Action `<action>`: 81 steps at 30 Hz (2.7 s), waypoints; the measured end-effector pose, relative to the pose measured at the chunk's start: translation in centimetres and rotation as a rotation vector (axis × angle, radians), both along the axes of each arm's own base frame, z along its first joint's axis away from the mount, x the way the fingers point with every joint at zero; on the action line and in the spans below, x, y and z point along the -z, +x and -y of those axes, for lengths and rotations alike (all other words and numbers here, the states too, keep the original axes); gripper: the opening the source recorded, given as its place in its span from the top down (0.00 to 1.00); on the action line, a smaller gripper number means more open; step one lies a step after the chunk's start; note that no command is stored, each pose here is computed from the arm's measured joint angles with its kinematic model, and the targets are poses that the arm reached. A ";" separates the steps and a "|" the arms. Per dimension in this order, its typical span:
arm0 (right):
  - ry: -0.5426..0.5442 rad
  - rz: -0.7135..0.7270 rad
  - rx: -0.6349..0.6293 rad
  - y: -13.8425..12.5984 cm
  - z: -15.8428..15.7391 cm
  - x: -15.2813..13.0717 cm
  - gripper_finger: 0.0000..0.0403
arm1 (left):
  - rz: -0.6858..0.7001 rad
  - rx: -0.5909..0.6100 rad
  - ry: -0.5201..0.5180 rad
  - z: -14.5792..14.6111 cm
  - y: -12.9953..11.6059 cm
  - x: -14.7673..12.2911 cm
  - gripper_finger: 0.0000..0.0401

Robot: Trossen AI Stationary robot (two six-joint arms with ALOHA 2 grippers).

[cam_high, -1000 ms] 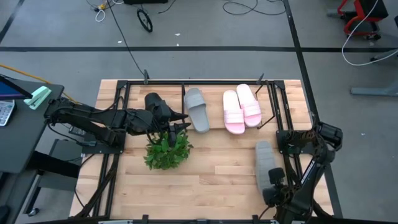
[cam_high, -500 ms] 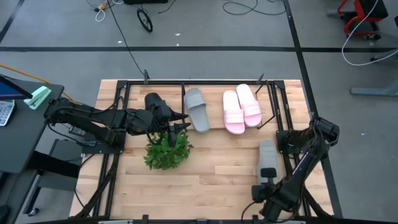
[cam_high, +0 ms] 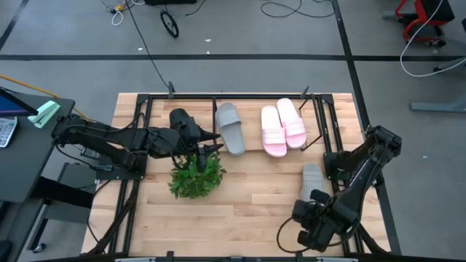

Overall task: Pick and place slides into the shelf
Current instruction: Put the gray slide on the shelf

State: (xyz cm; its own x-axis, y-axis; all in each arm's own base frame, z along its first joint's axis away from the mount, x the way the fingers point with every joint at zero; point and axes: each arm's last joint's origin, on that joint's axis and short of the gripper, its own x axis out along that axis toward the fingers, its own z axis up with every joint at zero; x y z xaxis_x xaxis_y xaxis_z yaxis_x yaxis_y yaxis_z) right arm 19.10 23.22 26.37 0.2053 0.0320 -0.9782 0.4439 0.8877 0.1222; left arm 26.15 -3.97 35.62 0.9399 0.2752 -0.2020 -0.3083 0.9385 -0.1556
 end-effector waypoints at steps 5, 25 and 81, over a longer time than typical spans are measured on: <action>0.094 0.046 -0.031 0.5 -0.7 -0.3 0.71 | -0.003 0.000 0.002 0.0 0.0 0.0 0.57; 0.112 -0.170 0.696 -3.4 -1.1 -0.2 0.58 | -0.047 0.024 0.080 0.0 -0.1 0.2 0.57; 0.255 -0.282 0.355 0.6 5.2 3.9 0.06 | -0.079 0.054 0.091 0.0 -0.1 0.5 0.57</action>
